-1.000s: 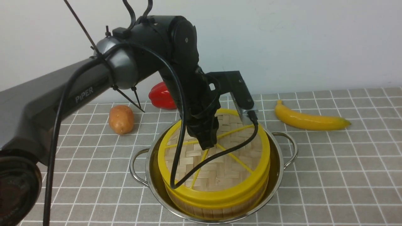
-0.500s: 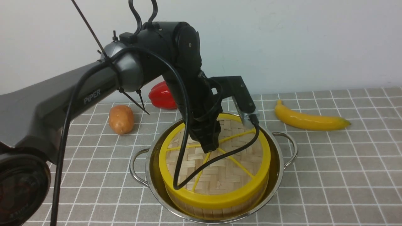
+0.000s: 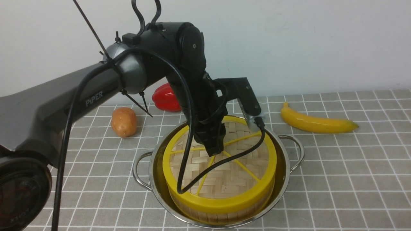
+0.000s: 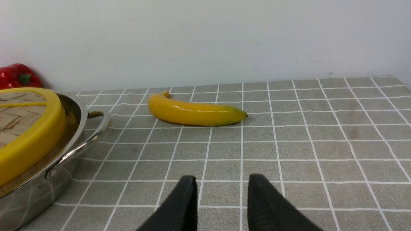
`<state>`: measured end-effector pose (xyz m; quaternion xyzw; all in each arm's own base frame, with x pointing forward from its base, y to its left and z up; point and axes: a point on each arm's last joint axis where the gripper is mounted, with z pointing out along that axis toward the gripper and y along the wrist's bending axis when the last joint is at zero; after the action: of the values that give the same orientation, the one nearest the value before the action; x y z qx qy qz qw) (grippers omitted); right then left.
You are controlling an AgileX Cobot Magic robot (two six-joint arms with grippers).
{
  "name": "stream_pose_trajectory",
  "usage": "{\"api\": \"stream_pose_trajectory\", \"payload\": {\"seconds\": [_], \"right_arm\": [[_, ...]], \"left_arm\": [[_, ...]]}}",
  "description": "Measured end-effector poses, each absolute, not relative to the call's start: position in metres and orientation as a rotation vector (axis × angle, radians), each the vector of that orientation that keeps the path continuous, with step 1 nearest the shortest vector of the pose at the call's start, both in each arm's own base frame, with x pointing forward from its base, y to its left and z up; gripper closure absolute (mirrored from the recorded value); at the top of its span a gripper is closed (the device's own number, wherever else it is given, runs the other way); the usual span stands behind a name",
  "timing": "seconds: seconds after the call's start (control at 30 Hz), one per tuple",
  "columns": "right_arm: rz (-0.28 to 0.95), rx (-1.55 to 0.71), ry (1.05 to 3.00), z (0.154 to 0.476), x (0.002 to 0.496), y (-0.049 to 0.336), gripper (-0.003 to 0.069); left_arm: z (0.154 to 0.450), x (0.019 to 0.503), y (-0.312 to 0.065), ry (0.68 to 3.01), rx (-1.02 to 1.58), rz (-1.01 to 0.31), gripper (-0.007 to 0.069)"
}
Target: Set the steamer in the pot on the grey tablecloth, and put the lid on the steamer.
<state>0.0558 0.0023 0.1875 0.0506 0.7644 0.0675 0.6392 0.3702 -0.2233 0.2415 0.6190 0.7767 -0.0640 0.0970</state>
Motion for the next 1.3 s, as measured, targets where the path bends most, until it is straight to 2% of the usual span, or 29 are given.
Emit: {"api": "stream_pose_trajectory", "payload": {"seconds": [0.2,0.33,0.47,0.57,0.7,0.77,0.8,0.87,1.0,1.1,1.3], "right_arm": [[0.153,0.115,1.744,0.187,0.056,0.002,0.0416],[0.153,0.115,1.744,0.187,0.056,0.002,0.0416],[0.153,0.115,1.744,0.187,0.056,0.002,0.0416],[0.153,0.115,1.744,0.187,0.056,0.002,0.0416],[0.153,0.115,1.744,0.187,0.056,0.002,0.0416],[0.153,0.115,1.744,0.187,0.056,0.002,0.0416],[0.153,0.115,1.744,0.187,0.056,0.002,0.0416],[0.153,0.115,1.744,0.187,0.056,0.002,0.0416],[0.153,0.115,1.744,0.187,0.056,0.002,0.0416],[0.153,0.115,1.744,0.187,0.056,0.002,0.0416],[0.153,0.115,1.744,0.187,0.056,0.002,0.0416]], "left_arm": [[0.242,0.37,-0.223,2.309,1.824,-0.191,0.0484],[0.245,0.372,-0.224,2.3,1.817,-0.188,0.0412],[0.269,0.38,-0.229,2.268,1.722,-0.171,0.0246],[0.285,0.382,-0.23,2.253,1.661,-0.167,0.0182],[0.326,0.378,-0.227,2.209,1.53,-0.157,0.0103],[0.346,0.373,-0.223,2.199,1.456,-0.14,0.0095],[0.366,0.367,-0.216,2.194,1.381,-0.113,0.0092],[0.381,0.36,-0.21,2.193,1.321,-0.094,0.0095],[0.42,0.339,-0.194,2.184,1.147,-0.081,0.0131],[0.439,0.326,-0.187,2.165,1.077,-0.101,0.0161],[0.446,0.322,-0.184,2.155,1.058,-0.107,0.0237]]}}
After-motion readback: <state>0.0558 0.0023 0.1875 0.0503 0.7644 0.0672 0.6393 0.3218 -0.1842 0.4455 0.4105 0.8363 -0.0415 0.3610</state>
